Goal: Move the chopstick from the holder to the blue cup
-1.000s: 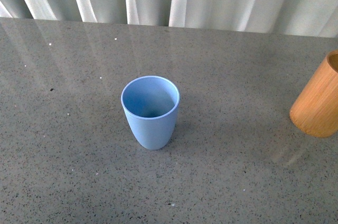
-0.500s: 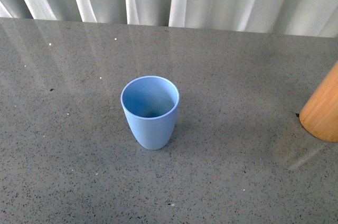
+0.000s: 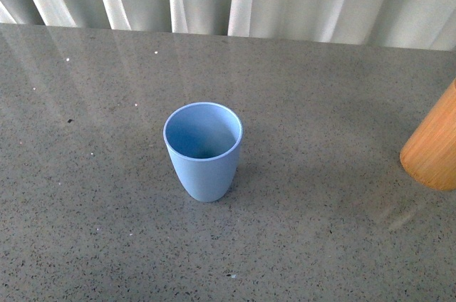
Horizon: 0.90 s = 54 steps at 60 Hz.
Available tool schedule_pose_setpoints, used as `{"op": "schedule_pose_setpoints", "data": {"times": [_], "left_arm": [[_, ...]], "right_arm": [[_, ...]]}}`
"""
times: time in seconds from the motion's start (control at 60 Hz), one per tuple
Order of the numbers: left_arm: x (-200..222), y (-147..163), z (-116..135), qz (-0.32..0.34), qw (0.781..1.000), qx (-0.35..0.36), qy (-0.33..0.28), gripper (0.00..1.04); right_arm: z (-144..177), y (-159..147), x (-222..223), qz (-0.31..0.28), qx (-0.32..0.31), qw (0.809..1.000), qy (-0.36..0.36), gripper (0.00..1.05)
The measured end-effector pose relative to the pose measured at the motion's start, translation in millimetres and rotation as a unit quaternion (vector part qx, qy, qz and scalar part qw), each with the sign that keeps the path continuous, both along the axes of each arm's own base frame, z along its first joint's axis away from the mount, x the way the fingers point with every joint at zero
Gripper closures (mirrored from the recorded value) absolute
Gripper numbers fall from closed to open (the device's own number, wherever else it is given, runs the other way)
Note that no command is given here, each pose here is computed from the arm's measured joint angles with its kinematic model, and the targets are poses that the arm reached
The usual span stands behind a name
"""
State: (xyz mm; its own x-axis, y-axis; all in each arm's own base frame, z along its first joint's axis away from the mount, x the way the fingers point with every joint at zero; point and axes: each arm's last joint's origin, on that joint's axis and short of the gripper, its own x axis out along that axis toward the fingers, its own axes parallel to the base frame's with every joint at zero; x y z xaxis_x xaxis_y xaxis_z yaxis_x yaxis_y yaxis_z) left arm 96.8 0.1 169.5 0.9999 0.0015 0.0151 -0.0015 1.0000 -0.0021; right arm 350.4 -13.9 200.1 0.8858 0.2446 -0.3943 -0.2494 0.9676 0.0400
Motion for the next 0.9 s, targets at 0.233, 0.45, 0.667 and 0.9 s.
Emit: {"op": "schedule_pose_setpoints", "data": {"times": [0.233, 0.45, 0.667, 0.9], "left_arm": [[0.0, 0.0, 0.0, 0.000, 1.000, 0.000, 0.000, 0.07], [0.0, 0.0, 0.0, 0.000, 1.000, 0.000, 0.000, 0.07], [0.0, 0.0, 0.0, 0.000, 1.000, 0.000, 0.000, 0.07], [0.0, 0.0, 0.0, 0.000, 1.000, 0.000, 0.000, 0.07]], "right_arm": [[23.0, -0.7, -13.3, -0.006, -0.003, 1.000, -0.019, 1.03], [50.0, 0.1, -31.4, -0.007, -0.009, 0.999, -0.040, 1.03], [96.7, 3.6, -48.8, 0.001, -0.018, 0.996, -0.089, 1.03], [139.2, 23.4, -47.3, 0.031, -0.022, 0.989, -0.144, 1.03]]}}
